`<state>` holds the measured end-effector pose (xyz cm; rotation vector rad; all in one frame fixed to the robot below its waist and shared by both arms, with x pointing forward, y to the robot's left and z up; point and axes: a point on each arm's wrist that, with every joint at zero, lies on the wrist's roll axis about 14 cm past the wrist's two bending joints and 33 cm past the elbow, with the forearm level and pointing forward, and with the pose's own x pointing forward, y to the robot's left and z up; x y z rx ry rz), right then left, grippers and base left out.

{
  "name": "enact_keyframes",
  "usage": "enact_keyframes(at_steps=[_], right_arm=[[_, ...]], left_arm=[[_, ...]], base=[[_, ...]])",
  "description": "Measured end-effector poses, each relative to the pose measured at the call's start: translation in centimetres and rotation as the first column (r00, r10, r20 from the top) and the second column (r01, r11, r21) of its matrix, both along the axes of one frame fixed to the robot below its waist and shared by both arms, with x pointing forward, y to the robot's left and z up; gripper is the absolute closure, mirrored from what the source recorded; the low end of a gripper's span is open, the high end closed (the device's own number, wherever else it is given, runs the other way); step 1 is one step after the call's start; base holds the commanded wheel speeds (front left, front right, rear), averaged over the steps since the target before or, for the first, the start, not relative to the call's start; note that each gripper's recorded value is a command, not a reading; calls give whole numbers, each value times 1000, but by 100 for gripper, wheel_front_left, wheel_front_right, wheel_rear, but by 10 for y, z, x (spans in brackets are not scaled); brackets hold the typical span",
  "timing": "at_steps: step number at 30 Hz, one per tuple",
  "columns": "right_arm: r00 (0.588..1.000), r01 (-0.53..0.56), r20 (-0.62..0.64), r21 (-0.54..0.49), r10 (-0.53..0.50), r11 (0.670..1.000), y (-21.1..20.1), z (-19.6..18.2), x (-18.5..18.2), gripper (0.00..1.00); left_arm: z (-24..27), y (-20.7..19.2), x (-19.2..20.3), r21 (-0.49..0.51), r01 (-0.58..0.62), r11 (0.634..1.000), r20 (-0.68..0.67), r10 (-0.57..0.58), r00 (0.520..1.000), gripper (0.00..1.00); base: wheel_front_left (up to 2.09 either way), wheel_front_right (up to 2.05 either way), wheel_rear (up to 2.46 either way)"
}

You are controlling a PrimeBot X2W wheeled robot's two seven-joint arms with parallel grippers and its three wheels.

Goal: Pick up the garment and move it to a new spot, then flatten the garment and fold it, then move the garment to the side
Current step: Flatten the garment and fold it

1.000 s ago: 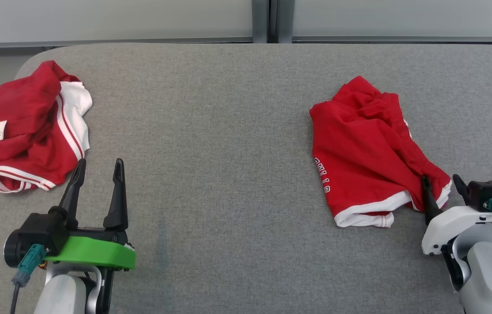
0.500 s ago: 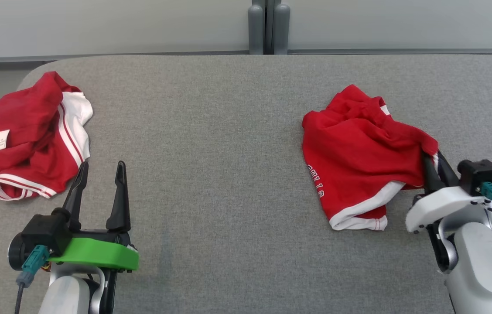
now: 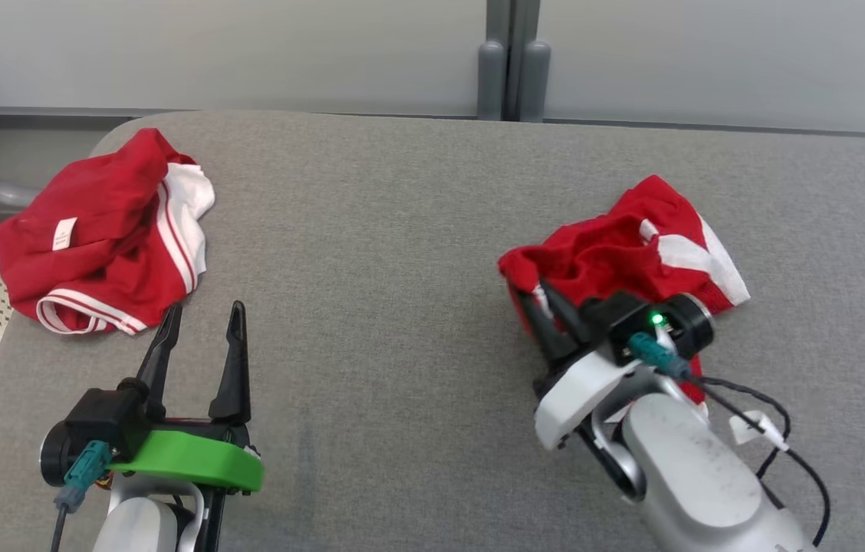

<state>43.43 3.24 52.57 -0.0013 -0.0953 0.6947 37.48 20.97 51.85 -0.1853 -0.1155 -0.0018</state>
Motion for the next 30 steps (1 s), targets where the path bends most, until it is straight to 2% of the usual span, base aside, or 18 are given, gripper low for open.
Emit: enact_keyframes(at_steps=[4, 9, 10, 11, 15, 21, 26, 30], right_arm=[[983, -174, -61, -24, 173, 984, 49, -21, -33, 100], [927, -346, -163, -22, 338, 938, 88, -49, -80, 100], [915, -368, -187, -16, 358, 930, 93, -55, -88, 5], [904, -383, -206, -8, 374, 924, 96, -59, -95, 0], [900, -383, -220, 9, 376, 924, 97, -59, -96, 0], [960, -245, -126, 56, 250, 968, 70, -24, -58, 0], [996, -48, -78, 20, 50, 999, 3, -18, -23, 0], [988, 122, -88, -19, -123, 992, -61, -30, -9, 0]], left_arm=[[-3, 8, -9, 3, -27, 1000, -11, 27, 1000, 0], [-6, 20, -20, 0, -66, 998, -22, 66, 998, 0], [-6, 23, -22, 0, -74, 997, -23, 74, 997, 0], [-6, 24, -23, 0, -81, 997, -25, 81, 996, 0], [-9, 30, -27, -3, -99, 995, -31, 99, 995, 0], [-8, 23, -22, -8, -76, 997, -26, 76, 997, 0], [-5, 11, -18, -10, -38, 999, -16, 38, 999, 0], [-3, 3, -16, -12, -14, 1000, -8, 14, 1000, 0]], base=[[0, 0, 0], [0, 0, 0], [0, 0, 0], [0, 0, 0], [0, 0, 0], [0, 0, 0], [0, 0, 0], [0, 0, 0]])
